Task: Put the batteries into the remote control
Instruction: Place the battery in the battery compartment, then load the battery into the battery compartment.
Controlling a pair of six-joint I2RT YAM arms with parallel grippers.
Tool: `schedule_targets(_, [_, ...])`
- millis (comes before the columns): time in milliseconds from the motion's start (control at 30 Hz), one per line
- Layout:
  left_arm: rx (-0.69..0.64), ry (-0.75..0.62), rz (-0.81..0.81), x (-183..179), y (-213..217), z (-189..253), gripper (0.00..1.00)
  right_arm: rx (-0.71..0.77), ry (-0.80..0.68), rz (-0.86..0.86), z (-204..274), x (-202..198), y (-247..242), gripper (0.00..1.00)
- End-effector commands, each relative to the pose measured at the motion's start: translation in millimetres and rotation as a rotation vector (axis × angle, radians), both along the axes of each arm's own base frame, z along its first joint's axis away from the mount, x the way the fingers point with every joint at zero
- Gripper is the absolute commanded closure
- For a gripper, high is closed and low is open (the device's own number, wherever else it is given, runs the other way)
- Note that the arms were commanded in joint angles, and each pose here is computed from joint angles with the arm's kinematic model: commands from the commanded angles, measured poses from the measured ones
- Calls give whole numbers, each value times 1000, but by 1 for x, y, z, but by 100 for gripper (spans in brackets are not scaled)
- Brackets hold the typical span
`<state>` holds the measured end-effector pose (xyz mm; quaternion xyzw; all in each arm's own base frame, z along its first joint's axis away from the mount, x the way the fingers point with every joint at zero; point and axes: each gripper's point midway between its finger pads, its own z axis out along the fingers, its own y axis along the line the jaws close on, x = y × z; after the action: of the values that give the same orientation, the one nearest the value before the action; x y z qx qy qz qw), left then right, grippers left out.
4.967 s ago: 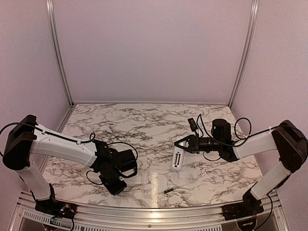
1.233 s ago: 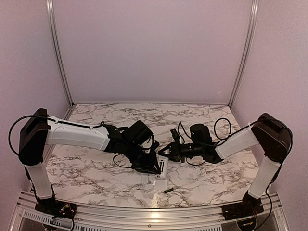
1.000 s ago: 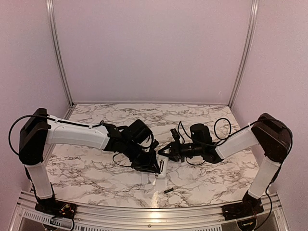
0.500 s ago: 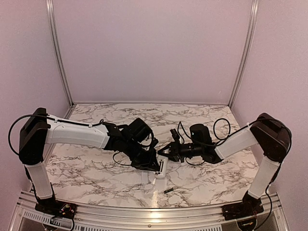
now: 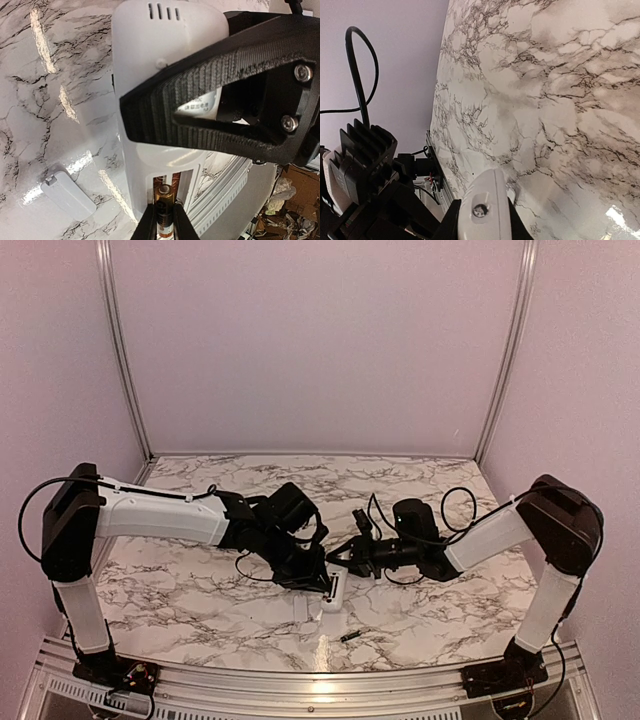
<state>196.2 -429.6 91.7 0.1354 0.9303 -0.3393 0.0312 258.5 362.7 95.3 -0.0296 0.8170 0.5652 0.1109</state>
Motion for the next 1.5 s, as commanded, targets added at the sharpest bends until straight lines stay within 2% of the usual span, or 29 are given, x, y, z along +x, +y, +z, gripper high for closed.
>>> schedule_targets(0, [70,-2,30,10,9,-17,87,86,-34,54,26,-5,15,100])
schedule_targets(400, [66,-5,32,11,10,-15,82,94,-17,57,23,-7,15,100])
schedule_targets(767, [-35,-178,56,35,18,41,58,89,-9,65,20,-9,13,100])
schedule_targets(933, [-79,-205,41,35,20,52,53,96,-7,69,22,-8,13,100])
schedule_targets(1000, [-117,-269,38,38,23,64,52,102,-13,72,24,-8,12,100])
schedule_targets(1133, [-241,-590,61,44,51,117,46,118,-34,94,31,-10,11,100])
schedule_targets(1233, [-314,-782,43,37,74,145,25,127,-46,115,36,-13,12,100])
schedule_targets(1267, [-324,-826,6,32,76,152,22,129,-49,119,37,-14,12,100])
schedule_targets(1367, [-325,-889,-119,20,74,156,21,136,-57,133,40,-16,12,100])
schedule_targets(1467, [-314,-938,-248,6,69,145,25,143,-63,145,44,-18,12,100])
